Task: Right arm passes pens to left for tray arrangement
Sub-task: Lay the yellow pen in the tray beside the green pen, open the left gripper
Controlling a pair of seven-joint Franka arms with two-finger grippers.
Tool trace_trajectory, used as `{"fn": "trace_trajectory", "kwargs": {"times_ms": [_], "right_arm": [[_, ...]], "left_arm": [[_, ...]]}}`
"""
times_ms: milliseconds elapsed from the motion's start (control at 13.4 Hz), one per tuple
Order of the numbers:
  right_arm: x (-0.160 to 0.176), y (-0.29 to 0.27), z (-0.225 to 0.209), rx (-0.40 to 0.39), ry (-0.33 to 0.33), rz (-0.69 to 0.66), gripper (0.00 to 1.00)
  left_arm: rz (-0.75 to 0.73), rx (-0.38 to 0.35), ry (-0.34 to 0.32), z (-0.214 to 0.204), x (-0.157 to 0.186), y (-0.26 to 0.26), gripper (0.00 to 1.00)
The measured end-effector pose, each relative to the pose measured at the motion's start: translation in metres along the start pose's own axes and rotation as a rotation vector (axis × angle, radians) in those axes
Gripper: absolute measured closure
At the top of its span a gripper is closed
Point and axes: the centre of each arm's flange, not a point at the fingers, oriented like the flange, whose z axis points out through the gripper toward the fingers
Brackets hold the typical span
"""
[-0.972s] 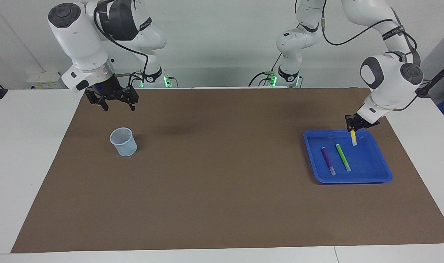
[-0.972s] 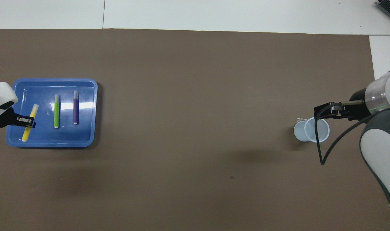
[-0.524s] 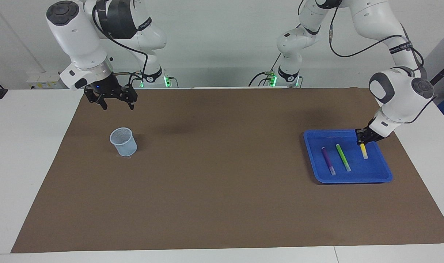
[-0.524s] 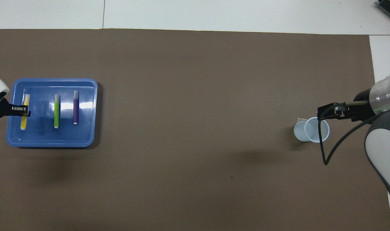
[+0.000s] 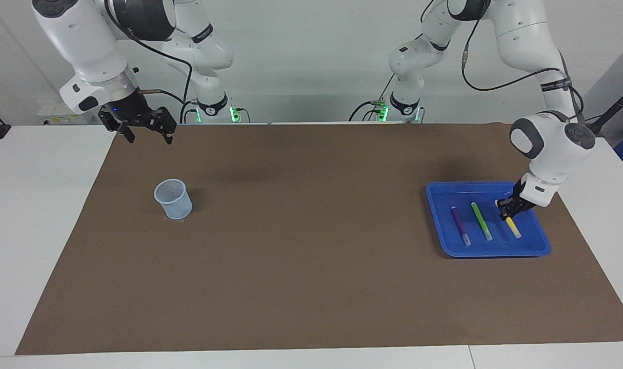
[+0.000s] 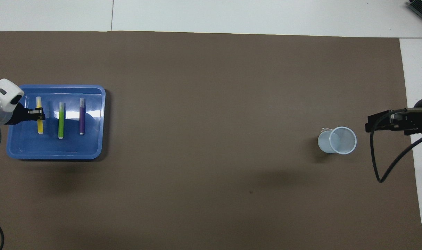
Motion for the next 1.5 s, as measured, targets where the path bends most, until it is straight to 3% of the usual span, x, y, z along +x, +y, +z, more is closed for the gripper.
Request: {"fn": "trace_trajectory", "kwargs": {"times_ms": [449,524,972,1197,1496], "right_arm": [[0.0,0.0,0.0,0.0,0.0,0.001,0.0],[0.0,0.0,0.0,0.0,0.0,0.001,0.0],[-0.003,-0.001,-0.007,0.0,0.013,-0.001,0.0],[-0.005,0.0,-0.011,0.001,0.021,-0.001,0.0],[-0.005,-0.001,-0.011,0.001,0.021,-0.001,0.0]], "left_arm": [[0.01,-0.008,0.032,0.021,0.003,0.007,0.81],[0.01,-0.008,0.039,0.021,0.003,0.007,0.73],[0.009,-0.007,0.039,0.019,0.004,0.007,0.0],[0.02,-0.008,0.005,-0.003,0.012,0.012,0.0],[0.054,0.008,-0.013,-0.068,0.022,0.033,0.0]]}}
